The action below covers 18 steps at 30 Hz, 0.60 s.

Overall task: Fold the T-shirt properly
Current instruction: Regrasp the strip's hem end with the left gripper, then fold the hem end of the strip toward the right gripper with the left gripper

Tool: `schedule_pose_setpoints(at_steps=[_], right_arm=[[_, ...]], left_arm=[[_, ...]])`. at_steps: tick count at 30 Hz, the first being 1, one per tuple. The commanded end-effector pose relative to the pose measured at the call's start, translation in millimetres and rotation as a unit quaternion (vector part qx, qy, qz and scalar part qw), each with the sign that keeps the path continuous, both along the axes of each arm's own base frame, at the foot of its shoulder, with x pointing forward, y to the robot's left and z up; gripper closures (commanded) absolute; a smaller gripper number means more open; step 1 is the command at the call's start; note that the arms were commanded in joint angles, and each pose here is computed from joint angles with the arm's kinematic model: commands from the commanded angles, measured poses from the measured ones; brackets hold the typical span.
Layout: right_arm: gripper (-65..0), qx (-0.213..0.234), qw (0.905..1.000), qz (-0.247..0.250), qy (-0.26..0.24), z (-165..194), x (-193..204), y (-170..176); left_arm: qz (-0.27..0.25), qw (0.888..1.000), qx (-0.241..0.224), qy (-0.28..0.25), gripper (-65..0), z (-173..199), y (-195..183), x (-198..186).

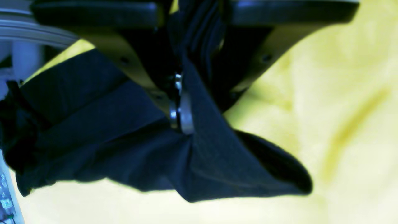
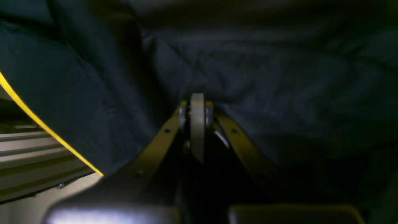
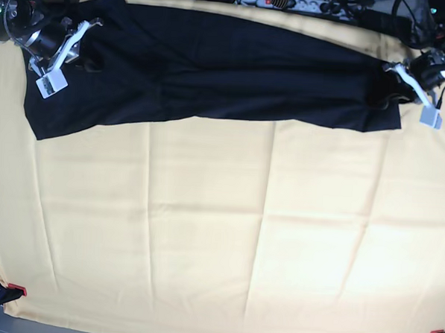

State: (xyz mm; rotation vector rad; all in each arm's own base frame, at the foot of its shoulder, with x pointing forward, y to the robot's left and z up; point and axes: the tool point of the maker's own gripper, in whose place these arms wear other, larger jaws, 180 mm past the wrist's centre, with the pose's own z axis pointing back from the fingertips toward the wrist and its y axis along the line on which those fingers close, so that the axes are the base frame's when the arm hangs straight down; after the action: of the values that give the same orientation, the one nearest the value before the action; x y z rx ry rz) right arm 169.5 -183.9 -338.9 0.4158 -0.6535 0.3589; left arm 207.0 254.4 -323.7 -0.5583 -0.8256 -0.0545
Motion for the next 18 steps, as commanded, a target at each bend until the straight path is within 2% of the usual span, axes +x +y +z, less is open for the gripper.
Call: schedule_pose_setpoints(at_steps=[1,6,13,18], right_arm=[[0.0,0.0,0.9996,0.01,-0.025,14,6,2],[0.0,-0.007,0.9982,0.026,-0.053,29,10,11],[0.0,-0.01,0.9977,0.03,-0.06,34,11,13],[0.0,-0.01,0.9977,0.03,-0.06,34,11,13]], left_arm=[[0.003,0.999,0.011,-0.039,0.0,23,8,10],[0.01,0.996,0.054,-0.068,0.0,49,30,16],[0.015,0.989,0.134,-0.064,0.0,64,66,20],[0.046,0.986,0.15,-0.058,0.0,72,84,21]])
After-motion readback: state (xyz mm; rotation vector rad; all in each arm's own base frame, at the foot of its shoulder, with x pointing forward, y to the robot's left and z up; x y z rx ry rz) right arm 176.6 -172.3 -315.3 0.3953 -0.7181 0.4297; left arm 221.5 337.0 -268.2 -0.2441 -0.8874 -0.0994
